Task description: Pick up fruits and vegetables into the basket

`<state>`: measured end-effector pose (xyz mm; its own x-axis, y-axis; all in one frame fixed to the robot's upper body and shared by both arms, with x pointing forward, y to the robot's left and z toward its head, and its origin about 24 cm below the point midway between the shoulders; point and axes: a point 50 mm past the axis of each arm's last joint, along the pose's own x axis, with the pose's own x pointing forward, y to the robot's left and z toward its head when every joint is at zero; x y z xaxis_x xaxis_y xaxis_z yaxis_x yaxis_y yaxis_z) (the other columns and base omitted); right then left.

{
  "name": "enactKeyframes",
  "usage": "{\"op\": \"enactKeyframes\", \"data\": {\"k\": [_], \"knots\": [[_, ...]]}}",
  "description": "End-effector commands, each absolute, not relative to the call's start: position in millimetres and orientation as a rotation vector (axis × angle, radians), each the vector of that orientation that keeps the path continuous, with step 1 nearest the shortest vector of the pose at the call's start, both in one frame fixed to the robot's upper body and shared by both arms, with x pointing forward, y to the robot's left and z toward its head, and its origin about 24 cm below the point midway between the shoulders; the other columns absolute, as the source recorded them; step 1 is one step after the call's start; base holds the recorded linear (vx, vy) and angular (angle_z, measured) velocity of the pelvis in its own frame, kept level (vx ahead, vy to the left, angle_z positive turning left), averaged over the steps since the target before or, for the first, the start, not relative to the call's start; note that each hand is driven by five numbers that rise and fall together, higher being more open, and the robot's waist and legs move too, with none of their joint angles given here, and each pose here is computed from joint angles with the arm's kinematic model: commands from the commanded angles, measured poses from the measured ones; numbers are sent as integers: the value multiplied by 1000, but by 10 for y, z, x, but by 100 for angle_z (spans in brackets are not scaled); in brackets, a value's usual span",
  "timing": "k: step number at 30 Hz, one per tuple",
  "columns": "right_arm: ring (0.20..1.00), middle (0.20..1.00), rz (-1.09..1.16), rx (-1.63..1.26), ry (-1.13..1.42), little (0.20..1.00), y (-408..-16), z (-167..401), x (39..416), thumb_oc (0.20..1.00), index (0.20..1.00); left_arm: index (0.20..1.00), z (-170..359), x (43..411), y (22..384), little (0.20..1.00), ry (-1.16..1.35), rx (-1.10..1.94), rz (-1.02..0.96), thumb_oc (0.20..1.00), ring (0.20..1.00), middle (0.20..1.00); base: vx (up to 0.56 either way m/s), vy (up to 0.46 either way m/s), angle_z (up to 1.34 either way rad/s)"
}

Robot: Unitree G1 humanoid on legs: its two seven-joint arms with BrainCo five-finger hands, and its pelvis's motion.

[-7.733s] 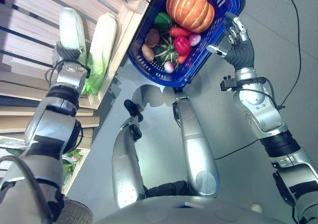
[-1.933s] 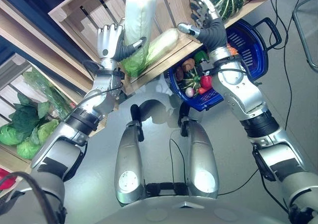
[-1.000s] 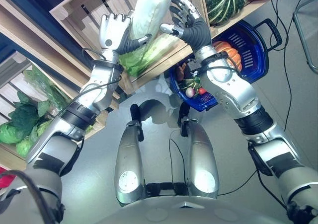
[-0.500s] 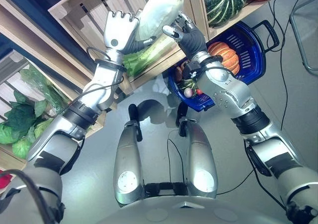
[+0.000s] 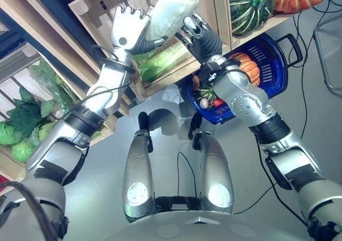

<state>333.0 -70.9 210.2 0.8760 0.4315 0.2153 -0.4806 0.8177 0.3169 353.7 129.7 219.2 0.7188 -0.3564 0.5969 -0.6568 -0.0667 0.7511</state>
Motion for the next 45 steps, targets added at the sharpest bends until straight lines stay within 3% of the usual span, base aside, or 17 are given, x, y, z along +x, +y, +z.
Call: {"op": "enactKeyframes", "data": {"k": [1,6,12,28,29,30,43,44,45], "knots": [[1000,1000,778,279,-270,1000,49,2458,2914,1000,1000,200,2402,3064,309,200,-1367,1670,37,200,200,200,0,0,0],[1000,1000,566,64,-329,1000,-137,2425,3113,1000,1000,200,2362,3096,308,200,-1306,1808,13,200,200,200,-6,14,0],[1000,1000,538,4,-340,1000,-214,2395,3182,1000,1000,200,2327,3134,298,200,-1232,1919,27,200,200,200,-14,37,-1],[1000,1000,556,285,-312,1000,-150,2428,3146,1000,1000,200,2119,3163,238,200,-1127,1934,-15,200,200,200,-1,8,-1],[827,827,555,309,-317,827,-146,2439,3145,827,827,200,2109,3157,223,200,-1125,1926,-18,200,200,200,0,0,0],[200,200,553,345,-331,200,-143,2460,3140,200,200,200,2095,3154,210,200,-1120,1917,-21,200,200,200,0,0,0],[200,200,542,483,-509,200,-158,2780,2997,200,200,200,2056,3127,140,200,-1109,1839,-4,200,200,200,-3,13,-2],[200,200,541,479,-510,200,-155,2780,2992,200,200,260,2056,3128,141,260,-1108,1836,-4,260,260,260,-8,14,-5],[200,200,535,464,-523,200,-160,2794,2973,200,200,536,2055,3123,139,536,-1103,1814,-11,536,536,536,-11,-1,-4]]}}
